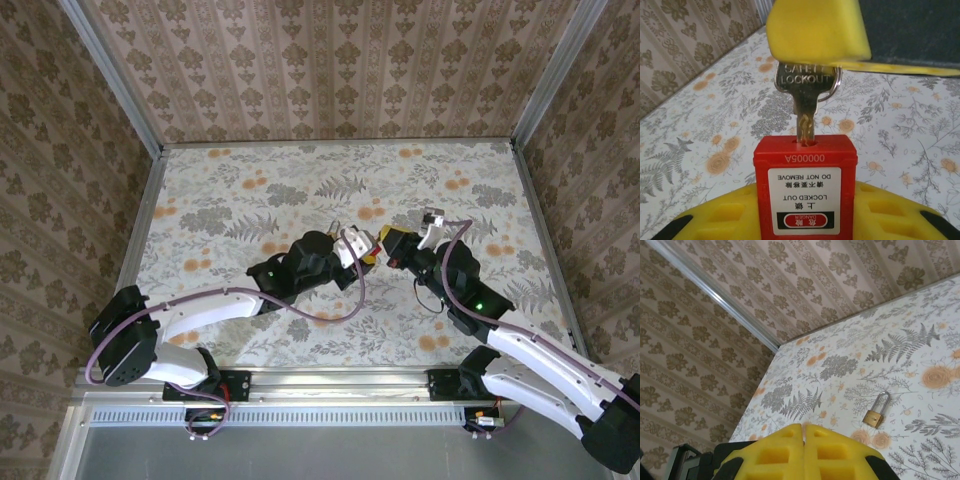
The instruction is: Unlock with the key
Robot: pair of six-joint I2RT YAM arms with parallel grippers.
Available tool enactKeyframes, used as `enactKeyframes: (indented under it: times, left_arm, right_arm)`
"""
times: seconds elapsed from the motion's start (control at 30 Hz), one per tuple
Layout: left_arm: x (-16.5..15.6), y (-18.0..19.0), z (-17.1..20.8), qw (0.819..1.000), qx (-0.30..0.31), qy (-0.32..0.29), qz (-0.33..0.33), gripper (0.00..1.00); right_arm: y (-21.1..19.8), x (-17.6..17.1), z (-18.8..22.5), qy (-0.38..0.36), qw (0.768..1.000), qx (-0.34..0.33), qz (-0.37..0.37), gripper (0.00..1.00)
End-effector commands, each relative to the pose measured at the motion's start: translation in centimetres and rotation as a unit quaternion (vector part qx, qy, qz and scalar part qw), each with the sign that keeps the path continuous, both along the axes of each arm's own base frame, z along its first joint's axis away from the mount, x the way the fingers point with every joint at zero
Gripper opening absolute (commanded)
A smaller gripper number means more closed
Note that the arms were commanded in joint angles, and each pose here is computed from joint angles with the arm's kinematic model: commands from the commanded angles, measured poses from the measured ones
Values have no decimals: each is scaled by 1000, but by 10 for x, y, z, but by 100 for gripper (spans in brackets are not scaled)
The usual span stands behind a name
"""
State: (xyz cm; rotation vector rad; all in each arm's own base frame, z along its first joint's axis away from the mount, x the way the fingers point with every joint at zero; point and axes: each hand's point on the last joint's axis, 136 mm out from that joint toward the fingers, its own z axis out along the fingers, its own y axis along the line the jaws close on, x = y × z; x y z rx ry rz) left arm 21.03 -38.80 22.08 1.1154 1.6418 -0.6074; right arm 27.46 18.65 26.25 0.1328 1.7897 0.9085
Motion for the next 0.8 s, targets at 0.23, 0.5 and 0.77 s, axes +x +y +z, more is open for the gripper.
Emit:
enactKeyframes:
  times: [0.23,0.5,0.77]
  left_arm:
    - [-33,0,171,967,-225,-64,-96,32]
    - [-28,9,189,960,-252,-58,-106,31]
    - [-29,12,202,954,-266,-57,-124,31]
  right_arm:
    - [41,-34,-53,61,987,-42,143,0]
    - [60,-44,-61,67,978,-39,196,0]
    - [73,-50,-80,94,967,-41,234,0]
